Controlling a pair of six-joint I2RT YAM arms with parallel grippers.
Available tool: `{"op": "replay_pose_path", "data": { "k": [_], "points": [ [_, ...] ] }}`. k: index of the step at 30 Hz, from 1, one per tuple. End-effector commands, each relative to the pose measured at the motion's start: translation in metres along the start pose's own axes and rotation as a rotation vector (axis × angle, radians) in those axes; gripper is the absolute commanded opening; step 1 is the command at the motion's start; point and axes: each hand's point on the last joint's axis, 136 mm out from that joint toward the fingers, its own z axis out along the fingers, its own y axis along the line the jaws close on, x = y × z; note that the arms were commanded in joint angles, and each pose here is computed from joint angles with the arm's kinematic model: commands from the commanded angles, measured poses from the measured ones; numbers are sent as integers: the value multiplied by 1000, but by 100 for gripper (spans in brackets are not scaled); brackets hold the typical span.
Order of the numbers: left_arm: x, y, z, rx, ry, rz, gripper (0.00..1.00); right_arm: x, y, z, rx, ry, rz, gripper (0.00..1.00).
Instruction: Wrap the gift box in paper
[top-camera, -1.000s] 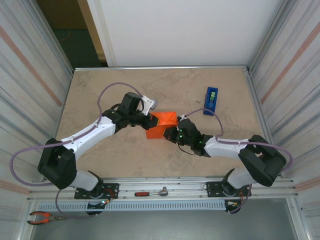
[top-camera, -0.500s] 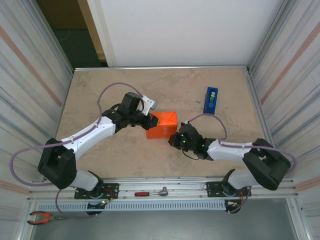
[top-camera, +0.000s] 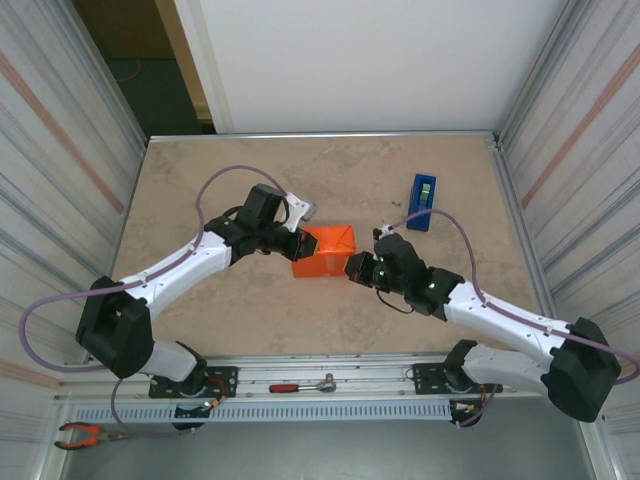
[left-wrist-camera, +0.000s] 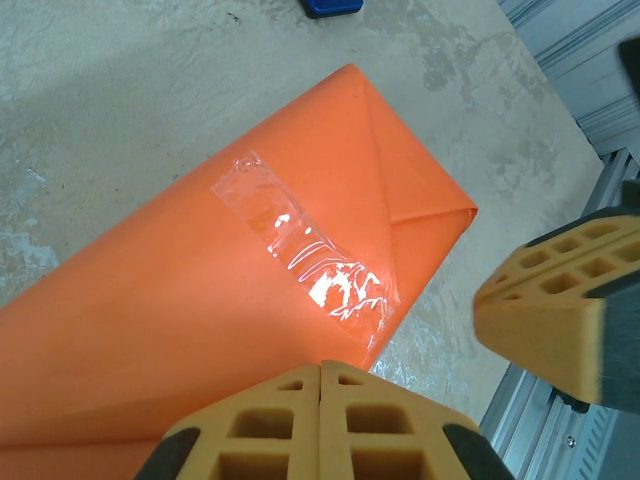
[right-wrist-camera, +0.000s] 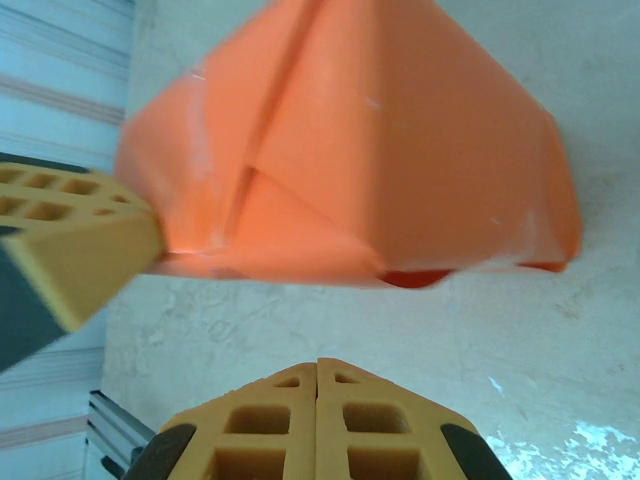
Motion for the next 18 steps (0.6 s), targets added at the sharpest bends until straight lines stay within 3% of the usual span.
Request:
{"op": "replay_pose_path", "data": {
  "k": [1,9,18],
  "points": [
    [13,1,2,-9,59,-29,0,-19,32,-4,-53,-29,-58,0],
    [16,4,4,-21,68,-26,0,-27,58,18,-93,-19,-86,0],
    [14,4,4,-19,66,-24,0,-12,32,47,-18,41,-61,0]
  ]
}}
